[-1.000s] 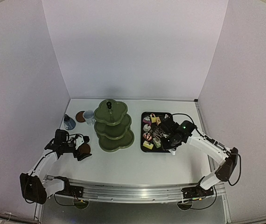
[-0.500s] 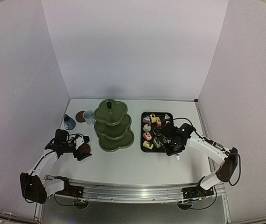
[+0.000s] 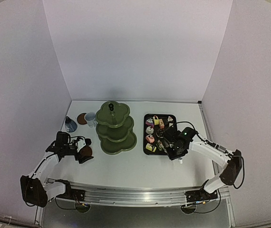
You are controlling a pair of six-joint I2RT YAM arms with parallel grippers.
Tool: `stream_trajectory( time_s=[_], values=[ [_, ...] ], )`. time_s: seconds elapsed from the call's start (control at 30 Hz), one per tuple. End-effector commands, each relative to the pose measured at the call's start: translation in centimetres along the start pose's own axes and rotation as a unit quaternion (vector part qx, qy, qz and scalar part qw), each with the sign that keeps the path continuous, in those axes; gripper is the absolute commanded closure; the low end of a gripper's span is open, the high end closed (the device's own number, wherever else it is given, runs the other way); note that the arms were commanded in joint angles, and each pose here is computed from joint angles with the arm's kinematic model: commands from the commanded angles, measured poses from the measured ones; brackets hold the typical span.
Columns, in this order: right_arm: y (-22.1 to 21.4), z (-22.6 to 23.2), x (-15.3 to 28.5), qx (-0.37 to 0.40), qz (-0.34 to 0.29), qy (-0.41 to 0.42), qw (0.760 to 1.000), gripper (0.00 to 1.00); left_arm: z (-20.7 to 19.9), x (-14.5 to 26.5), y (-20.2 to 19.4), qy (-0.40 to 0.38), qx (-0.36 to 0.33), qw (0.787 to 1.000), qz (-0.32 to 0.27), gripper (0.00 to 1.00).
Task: Serve the afternoon tea
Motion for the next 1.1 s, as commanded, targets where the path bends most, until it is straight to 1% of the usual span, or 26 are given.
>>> stream_trajectory(
  time_s=[0.0, 0.17, 0.23, 0.3, 0.37, 0.47, 0.57, 0.63, 0.73, 0.9, 1.07],
  values=[
    [0.9, 0.4, -0.8, 0.013, -0.006, -0.004, 1.0, 0.64, 0.0, 0.1, 0.6, -0.004, -0.015, 1.0, -0.008, 0.0],
    [1.4, 0.5, -1.7, 0.019, 0.002, -0.01, 1.0, 0.65, 0.0, 0.1, 0.6, -0.003, -0.015, 1.0, -0.007, 0.0],
    [1.4, 0.6, -1.8, 0.021, 0.003, -0.011, 1.0, 0.67, 0.0, 0.1, 0.5, -0.003, -0.014, 1.0, -0.007, 0.0],
    [1.5, 0.6, -1.9, 0.021, 0.003, -0.011, 1.0, 0.72, -0.1, 0.1, 0.5, -0.003, -0.013, 1.0, -0.007, 0.0],
    [1.5, 0.5, -1.7, 0.021, 0.0, -0.011, 1.0, 0.83, -0.1, 0.1, 0.5, -0.002, -0.014, 1.0, -0.007, 0.0],
    [1.4, 0.5, -1.1, 0.018, -0.01, -0.009, 1.0, 0.94, -0.1, 0.1, 0.4, -0.002, -0.014, 1.0, -0.006, 0.0],
    [1.1, 0.3, -0.3, 0.014, -0.021, -0.005, 1.0, 0.98, -0.1, 0.1, 0.4, -0.002, -0.013, 1.0, -0.006, 0.0],
    [0.9, 0.1, 0.6, 0.013, -0.028, -0.003, 1.0, 1.0, -0.1, 0.1, 0.4, -0.001, -0.014, 1.0, -0.006, 0.0],
    [0.5, -0.2, 2.2, 0.014, -0.043, -0.005, 0.999, 1.0, 0.0, 0.1, 0.5, 0.001, -0.012, 1.0, -0.008, 0.0],
    [0.4, -0.8, 5.1, 0.018, -0.088, -0.007, 0.996, 1.0, 0.6, 0.0, 1.1, 0.016, 0.008, 0.999, -0.026, 0.0],
    [2.4, 0.0, 6.2, 0.032, -0.111, 0.017, 0.993, 1.0, 0.9, 0.0, 1.5, 0.021, 0.014, 0.999, -0.043, 0.0]
  ],
)
Point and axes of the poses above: each gripper's point midway between its finger pads, its own x axis back along the fingers, its own z axis along the line the jaws close on, y = z × x, the point moved 7 cm from there along x, back along the fingers, and after that the axes turned 13 degrees about x, right-handed, at the moved point
